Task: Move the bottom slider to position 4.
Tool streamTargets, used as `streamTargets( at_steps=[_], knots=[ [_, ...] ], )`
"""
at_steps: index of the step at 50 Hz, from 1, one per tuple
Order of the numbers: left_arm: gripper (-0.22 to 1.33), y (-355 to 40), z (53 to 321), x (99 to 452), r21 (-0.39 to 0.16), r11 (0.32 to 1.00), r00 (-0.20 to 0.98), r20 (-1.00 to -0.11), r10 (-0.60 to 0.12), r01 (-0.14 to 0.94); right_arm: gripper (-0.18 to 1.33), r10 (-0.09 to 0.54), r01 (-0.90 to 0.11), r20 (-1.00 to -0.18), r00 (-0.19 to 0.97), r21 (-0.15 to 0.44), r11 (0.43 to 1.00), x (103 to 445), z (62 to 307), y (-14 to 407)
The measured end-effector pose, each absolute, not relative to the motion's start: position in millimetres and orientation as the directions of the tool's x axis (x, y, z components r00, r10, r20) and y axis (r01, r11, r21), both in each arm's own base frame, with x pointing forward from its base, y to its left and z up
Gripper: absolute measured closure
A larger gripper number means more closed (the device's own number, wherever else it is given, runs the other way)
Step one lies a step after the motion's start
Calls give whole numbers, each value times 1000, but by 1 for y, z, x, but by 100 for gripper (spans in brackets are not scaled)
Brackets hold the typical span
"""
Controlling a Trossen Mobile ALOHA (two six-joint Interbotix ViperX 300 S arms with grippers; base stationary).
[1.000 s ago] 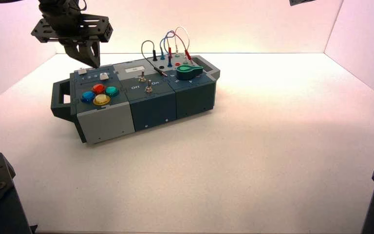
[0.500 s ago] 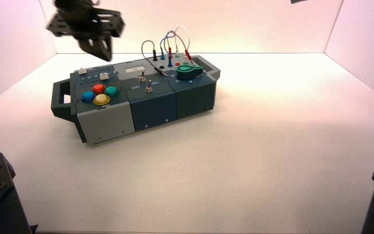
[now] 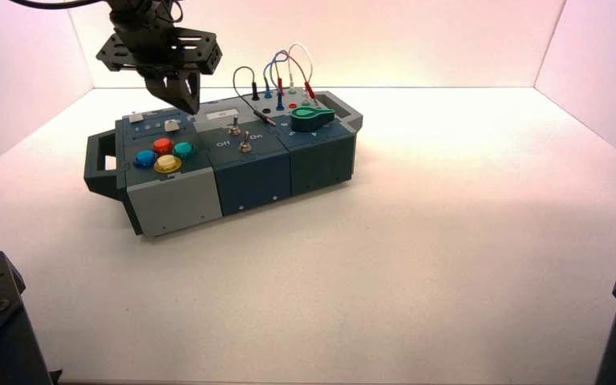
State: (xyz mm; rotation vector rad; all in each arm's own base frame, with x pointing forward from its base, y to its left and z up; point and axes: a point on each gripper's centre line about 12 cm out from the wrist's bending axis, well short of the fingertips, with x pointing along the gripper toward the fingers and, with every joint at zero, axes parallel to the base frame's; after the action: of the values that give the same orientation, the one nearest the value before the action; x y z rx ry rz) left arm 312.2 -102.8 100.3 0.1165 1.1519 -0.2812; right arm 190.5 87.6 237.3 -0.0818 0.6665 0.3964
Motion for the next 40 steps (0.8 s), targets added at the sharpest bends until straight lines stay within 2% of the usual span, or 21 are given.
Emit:
streamTargets(
  at_steps=[40],
  knots=[
    [127, -92, 90, 309, -41, 963, 327, -936, -130, 266, 128, 331, -384, -618, 713, 51, 922, 191, 237, 88]
  ],
)
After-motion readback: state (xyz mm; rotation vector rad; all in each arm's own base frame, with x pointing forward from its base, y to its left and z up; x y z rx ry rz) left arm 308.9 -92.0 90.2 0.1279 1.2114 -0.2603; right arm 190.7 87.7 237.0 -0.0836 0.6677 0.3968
